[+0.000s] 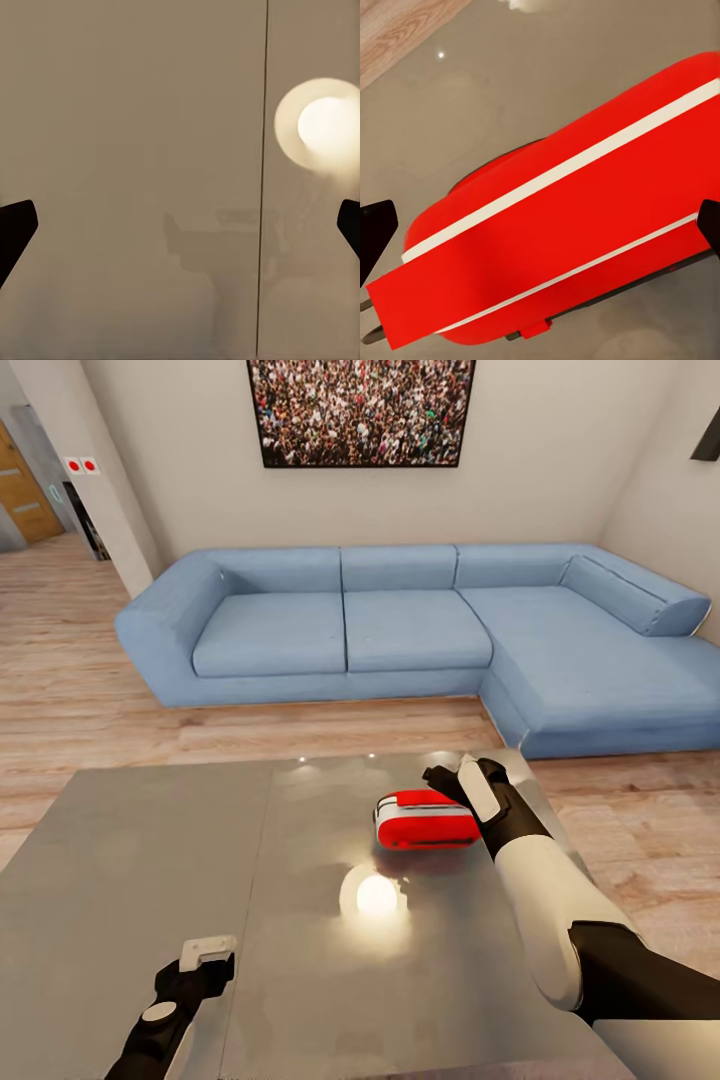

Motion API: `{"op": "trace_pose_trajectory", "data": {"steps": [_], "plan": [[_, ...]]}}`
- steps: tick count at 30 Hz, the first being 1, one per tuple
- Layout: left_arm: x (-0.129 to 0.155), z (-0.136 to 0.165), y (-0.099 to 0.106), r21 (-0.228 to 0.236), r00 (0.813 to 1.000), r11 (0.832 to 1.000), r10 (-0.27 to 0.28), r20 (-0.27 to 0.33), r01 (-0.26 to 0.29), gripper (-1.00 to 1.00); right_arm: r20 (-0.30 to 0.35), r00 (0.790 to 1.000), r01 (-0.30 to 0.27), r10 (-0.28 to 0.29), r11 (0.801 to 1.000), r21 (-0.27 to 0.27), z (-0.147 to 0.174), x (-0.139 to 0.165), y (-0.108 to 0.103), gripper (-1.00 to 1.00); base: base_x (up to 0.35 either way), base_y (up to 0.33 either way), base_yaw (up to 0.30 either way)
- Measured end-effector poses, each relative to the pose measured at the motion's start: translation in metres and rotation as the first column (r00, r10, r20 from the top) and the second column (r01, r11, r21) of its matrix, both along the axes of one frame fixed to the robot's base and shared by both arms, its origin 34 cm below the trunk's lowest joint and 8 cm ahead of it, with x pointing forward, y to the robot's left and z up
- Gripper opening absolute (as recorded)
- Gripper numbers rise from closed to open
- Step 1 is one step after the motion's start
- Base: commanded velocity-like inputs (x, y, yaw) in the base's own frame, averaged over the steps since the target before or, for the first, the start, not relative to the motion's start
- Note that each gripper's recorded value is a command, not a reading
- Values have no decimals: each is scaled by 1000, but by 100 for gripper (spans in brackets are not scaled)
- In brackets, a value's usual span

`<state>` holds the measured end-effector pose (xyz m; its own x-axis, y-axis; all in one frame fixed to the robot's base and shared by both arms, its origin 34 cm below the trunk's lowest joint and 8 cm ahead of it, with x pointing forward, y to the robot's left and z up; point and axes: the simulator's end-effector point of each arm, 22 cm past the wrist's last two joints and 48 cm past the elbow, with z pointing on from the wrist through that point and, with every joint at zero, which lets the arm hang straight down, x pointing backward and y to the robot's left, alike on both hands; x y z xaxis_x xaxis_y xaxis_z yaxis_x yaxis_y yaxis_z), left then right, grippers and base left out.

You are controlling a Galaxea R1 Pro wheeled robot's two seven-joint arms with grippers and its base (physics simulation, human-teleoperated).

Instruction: Turn on the radio receiver that's on the table in the living room.

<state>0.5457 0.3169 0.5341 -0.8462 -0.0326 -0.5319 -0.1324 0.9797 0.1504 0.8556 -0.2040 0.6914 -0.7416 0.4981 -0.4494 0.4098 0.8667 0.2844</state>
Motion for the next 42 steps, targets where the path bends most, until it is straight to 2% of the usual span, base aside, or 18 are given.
{"op": "trace_pose_trajectory", "data": {"steps": [16, 42], "plan": [[-7, -10, -2, -3, 1000, 1000, 0, -23, -1, 100, -23, 1000, 4, -4, 1000, -6, -17, -3, -5, 100, 0, 0, 0], [-7, -10, -3, -4, 1000, 1000, 0, -25, 0, 100, -13, 1000, 2, -2, 1000, -6, -15, 0, -6, 100, 0, 0, 0]]}}
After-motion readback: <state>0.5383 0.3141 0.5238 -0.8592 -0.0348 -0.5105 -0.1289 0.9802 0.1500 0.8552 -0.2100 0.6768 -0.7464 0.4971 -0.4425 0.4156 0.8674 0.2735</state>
